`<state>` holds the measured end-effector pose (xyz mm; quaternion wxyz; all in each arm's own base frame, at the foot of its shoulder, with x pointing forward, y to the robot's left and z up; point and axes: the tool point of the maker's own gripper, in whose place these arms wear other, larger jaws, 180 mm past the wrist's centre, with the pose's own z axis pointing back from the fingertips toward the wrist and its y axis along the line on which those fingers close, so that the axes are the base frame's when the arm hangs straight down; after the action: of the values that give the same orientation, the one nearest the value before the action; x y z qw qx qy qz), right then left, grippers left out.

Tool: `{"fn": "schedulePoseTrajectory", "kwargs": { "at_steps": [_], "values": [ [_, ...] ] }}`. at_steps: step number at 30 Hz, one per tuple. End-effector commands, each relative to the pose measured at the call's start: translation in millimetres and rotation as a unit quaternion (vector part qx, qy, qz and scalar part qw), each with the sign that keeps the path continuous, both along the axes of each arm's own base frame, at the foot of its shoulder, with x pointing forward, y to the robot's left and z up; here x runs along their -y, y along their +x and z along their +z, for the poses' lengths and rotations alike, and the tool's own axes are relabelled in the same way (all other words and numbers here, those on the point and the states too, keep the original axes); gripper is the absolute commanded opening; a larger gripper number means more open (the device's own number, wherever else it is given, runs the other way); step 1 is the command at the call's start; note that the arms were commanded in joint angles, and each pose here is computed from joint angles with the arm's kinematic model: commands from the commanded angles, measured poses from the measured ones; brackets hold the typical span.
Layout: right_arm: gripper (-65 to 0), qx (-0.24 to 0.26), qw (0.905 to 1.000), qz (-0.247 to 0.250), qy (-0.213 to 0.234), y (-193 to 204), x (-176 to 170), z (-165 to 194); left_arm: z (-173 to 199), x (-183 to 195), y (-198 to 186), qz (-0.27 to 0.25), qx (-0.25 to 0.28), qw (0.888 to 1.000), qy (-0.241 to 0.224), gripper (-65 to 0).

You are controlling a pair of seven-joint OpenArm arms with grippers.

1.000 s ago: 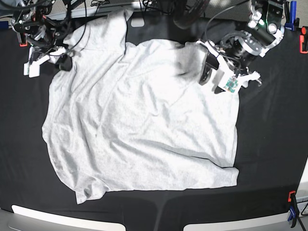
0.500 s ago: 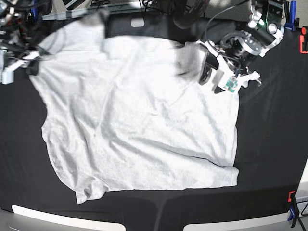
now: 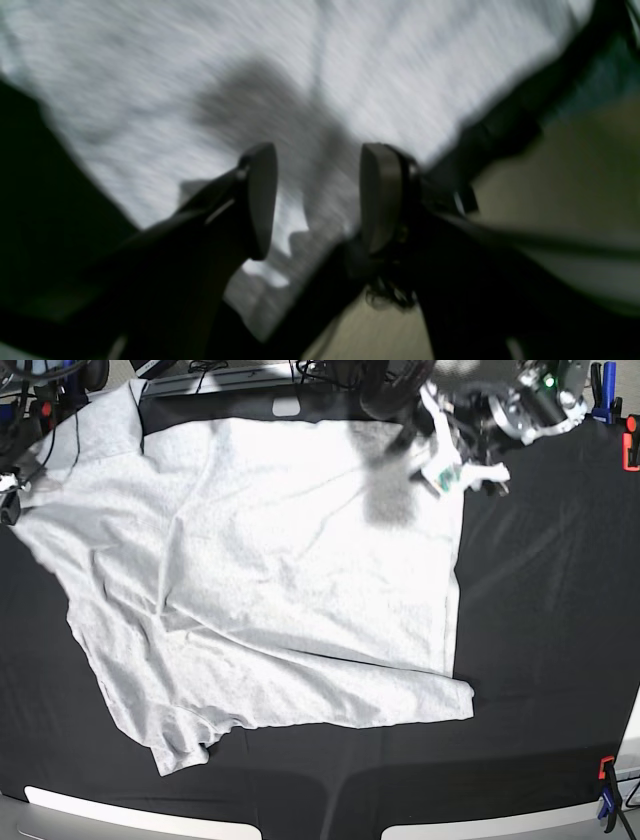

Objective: Layout the t-shirt on the table in an organized manner, then fold the t-shirt properly
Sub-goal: 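Pull the shoulder edges outward to smooth the shirt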

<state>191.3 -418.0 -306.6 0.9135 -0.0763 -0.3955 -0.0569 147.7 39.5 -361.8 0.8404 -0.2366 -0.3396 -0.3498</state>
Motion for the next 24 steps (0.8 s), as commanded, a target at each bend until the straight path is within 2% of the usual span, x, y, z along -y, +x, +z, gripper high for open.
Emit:
{"fn": "schedulePoseTrajectory", "kwargs": {
  "at_steps": [1, 3, 6, 11, 12, 17, 20, 22, 24],
  "values": [
    [-36.1, 0.019, 0.9996, 0.009, -0.019, 7.3, 5.2, 17.4, 3.8, 0.4, -5.6, -0.015, 0.008, 1.000, 0.002, -40.4],
    [-36.2, 0.021, 0.9994, 0.017, -0.023, 8.7, 4.7, 19.7, -8.1, -8.1, -16.7, -0.047, 0.012, 0.997, 0.052, -40.4],
    [-36.2, 0.028, 0.9988, 0.028, -0.028, 11.8, 1.7, 24.5, -22.0, -23.5, -23.5, -0.094, 0.048, 0.985, 0.137, -40.4],
    [-36.2, 0.046, 0.9960, 0.049, -0.058, 20.1, -7.8, 46.4, -26.6, -44.3, -8.3, -0.082, 0.124, 0.959, 0.241, -40.4],
    [-36.2, 0.050, 0.9949, 0.057, -0.067, 21.9, -11.9, 52.9, -27.3, -44.3, -8.0, -0.079, 0.130, 0.957, 0.249, -40.4],
    [-36.2, 0.061, 0.9857, 0.126, -0.093, 15.9, -53.6, 80.9, -35.2, -24.6, -30.7, -0.111, 0.106, 0.959, 0.239, -40.4],
    [-36.2, 0.035, 0.9787, 0.162, -0.121, 1.3, -73.6, 85.1, -36.3, -12.2, -41.6, -0.128, 0.101, 0.961, 0.226, -40.4],
    [-36.2, 0.012, 0.9748, 0.192, -0.114, -12.4, -91.7, 82.2, -37.3, -11.5, -43.9, -0.129, 0.097, 0.960, 0.228, -40.4],
    [-36.2, -0.016, 0.9700, 0.223, -0.095, -28.0, -112.7, 77.0, -36.0, -17.1, -36.6, -0.100, 0.101, 0.962, 0.235, -40.4]
  ]
}}
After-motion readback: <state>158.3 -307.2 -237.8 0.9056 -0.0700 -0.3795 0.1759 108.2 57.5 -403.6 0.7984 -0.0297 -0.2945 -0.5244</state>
